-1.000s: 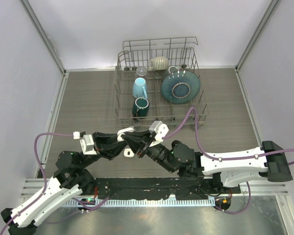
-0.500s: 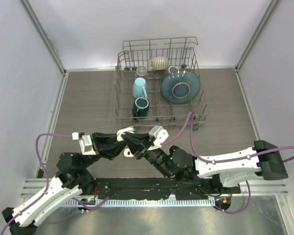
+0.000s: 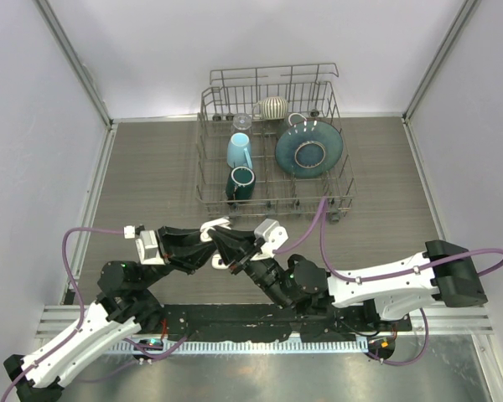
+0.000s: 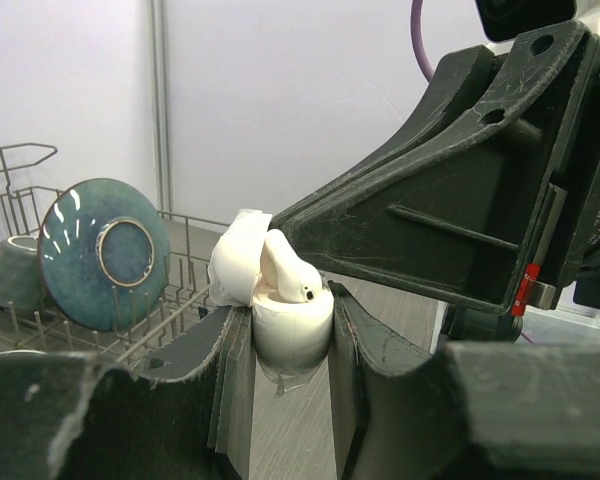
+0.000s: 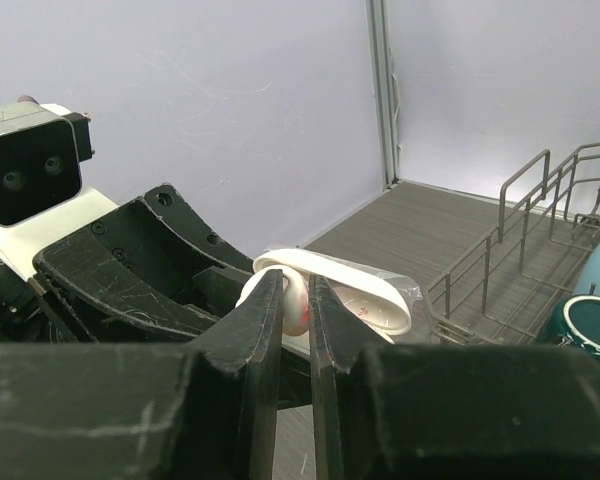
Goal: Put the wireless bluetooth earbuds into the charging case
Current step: Place the earbud in the charging case, then close the charging case.
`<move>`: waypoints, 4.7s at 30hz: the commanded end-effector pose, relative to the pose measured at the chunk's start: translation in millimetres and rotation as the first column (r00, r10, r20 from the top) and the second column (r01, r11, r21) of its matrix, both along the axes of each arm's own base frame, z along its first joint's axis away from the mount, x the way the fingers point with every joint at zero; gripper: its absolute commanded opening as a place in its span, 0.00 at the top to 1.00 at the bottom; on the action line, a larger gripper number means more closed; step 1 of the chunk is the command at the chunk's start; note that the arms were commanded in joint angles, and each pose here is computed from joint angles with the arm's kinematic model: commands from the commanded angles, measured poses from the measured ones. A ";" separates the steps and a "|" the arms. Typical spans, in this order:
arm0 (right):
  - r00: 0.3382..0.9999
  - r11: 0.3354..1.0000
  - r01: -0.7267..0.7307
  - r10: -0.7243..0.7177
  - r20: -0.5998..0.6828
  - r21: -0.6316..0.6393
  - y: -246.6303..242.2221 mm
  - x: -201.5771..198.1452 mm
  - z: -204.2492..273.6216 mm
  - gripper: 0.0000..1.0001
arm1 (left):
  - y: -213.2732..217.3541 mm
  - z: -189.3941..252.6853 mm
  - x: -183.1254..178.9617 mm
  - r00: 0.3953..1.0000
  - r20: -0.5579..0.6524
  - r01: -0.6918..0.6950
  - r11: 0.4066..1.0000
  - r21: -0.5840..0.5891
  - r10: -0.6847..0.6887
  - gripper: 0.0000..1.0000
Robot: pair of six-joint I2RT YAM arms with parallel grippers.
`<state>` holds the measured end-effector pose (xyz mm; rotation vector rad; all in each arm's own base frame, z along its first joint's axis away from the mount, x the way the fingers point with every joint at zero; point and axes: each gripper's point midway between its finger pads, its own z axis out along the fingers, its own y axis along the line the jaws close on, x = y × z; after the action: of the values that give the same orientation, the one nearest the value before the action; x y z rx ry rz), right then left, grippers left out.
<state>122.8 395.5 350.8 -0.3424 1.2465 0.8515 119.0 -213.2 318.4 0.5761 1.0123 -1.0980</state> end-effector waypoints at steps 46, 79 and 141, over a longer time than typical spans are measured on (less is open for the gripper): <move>0.974 0.971 -0.208 0.195 0.114 0.116 -31.4 -50.8 62.9 0.58 | 16.3 36.9 -6.8 0.994 0.100 -0.036 0.995 -0.096 0.046 1.00; 0.836 0.998 -0.044 0.015 -0.549 -0.040 -41.5 86.1 25.1 0.23 | -11.7 35.6 -21.0 0.986 0.120 0.116 0.993 0.017 -0.118 1.00; 0.783 0.940 -0.337 0.250 -0.570 -0.052 -32.8 7.5 -47.2 0.26 | -14.5 37.2 1.3 0.996 0.085 0.034 0.999 0.006 -0.035 1.00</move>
<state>155.1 352.1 323.3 -0.3347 1.7831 1.1827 121.1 -238.4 318.3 0.7005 1.0489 -1.1201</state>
